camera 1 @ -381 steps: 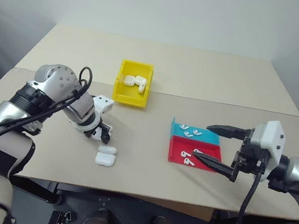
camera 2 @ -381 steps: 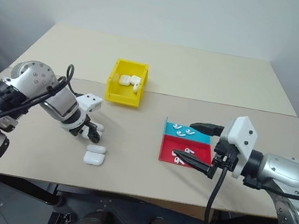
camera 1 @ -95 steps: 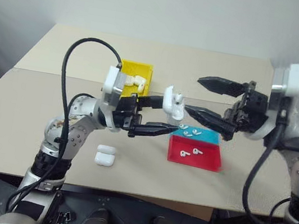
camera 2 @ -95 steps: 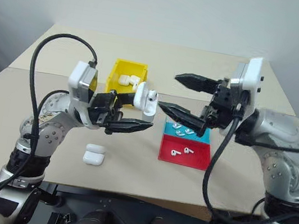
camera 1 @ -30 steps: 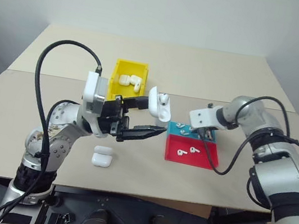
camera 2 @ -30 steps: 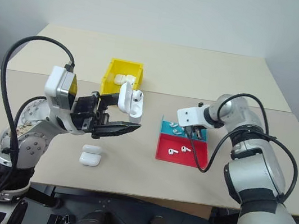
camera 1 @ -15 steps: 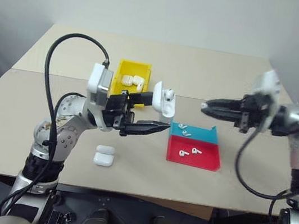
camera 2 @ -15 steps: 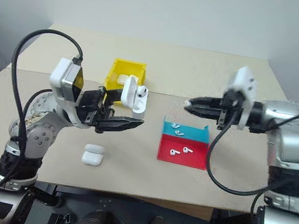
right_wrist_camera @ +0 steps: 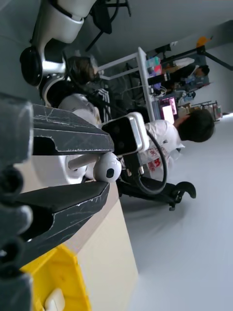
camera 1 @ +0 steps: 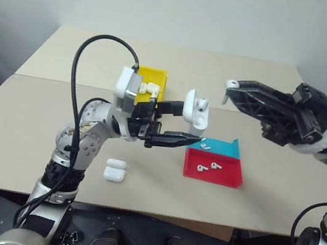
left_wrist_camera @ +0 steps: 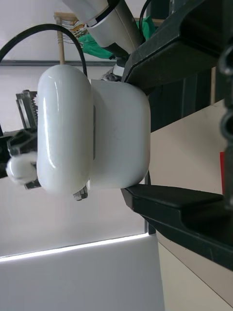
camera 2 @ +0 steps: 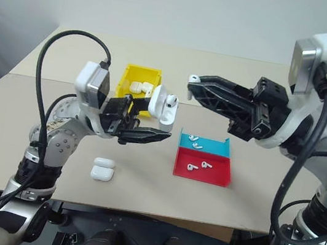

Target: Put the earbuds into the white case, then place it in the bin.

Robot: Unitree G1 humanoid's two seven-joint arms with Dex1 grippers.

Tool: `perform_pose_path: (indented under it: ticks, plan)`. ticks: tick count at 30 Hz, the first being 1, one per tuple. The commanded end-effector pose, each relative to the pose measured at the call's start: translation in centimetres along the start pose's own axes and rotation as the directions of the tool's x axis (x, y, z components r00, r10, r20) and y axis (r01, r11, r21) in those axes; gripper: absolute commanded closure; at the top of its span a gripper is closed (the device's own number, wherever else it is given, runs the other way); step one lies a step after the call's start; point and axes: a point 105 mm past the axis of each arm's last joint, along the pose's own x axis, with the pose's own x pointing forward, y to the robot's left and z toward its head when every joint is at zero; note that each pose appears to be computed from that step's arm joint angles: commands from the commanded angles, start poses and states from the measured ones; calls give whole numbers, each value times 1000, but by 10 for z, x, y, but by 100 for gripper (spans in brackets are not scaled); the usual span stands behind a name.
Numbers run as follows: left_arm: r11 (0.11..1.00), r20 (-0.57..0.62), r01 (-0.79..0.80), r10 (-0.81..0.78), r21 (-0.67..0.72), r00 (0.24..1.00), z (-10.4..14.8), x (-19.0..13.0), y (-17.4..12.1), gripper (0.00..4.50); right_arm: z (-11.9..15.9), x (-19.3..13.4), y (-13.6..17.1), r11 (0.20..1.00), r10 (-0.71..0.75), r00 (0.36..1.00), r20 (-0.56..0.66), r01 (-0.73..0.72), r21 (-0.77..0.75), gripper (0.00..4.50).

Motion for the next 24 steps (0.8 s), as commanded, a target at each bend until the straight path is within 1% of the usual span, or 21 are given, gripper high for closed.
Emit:
perform_pose_path:
  ticks: [1,6,11,16,23,24]
  plan:
    - [1000,16,1,-1,31,1000,5,7,0,178,3,5,13,1000,27,999,19,-27,-2,387]
    - [1000,25,-10,10,24,1000,4,9,-1,178,-1,6,18,999,28,1000,8,-28,25,387]
    - [1000,33,-11,11,22,999,5,9,-2,178,-9,4,16,999,5,1000,-28,-4,37,387]
    - [1000,41,-6,6,22,999,7,10,-3,178,-17,5,13,999,-21,998,-62,23,33,387]
    - [1000,41,-3,3,17,999,6,10,-4,178,-20,8,14,1000,-19,997,-70,19,3,387]
    - [1000,41,-3,2,17,999,6,10,-4,178,-20,8,14,1000,-20,997,-71,20,-1,352]
